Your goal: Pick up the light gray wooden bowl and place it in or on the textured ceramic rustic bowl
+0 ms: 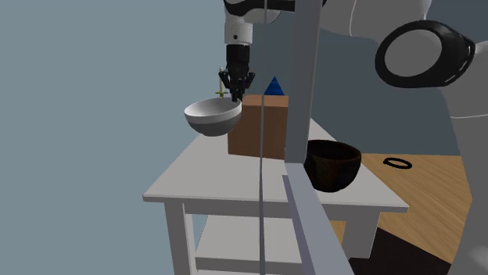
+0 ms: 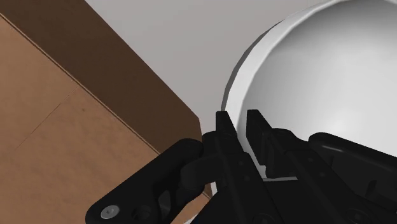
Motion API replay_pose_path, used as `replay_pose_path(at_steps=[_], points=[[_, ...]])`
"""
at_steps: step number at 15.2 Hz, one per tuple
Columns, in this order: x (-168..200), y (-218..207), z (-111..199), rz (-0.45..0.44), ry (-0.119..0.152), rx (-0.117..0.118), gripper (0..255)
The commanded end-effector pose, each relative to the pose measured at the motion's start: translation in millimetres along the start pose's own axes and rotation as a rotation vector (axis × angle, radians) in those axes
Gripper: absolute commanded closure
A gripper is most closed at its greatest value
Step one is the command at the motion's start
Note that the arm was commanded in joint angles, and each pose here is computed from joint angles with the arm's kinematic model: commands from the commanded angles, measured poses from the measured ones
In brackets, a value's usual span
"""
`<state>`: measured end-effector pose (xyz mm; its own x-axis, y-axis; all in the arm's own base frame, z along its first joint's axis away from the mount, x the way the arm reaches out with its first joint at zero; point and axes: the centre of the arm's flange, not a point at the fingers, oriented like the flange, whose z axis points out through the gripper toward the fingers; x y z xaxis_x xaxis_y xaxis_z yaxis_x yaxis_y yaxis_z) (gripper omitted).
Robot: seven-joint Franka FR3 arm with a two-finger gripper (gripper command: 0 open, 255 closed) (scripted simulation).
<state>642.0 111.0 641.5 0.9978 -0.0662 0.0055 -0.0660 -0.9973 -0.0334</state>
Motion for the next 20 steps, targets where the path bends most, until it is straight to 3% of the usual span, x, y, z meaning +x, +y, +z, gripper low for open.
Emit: replay_pose_path(at_steps=[1,6,20], points=[[0.9,-0.2,-10.2,0.000,0.000,0.000,255],[1.0,-0.9,-32.4,0.000,0.000,0.000,255],[-142.9,110.8,-63.2,0.000,0.000,0.000,255]])
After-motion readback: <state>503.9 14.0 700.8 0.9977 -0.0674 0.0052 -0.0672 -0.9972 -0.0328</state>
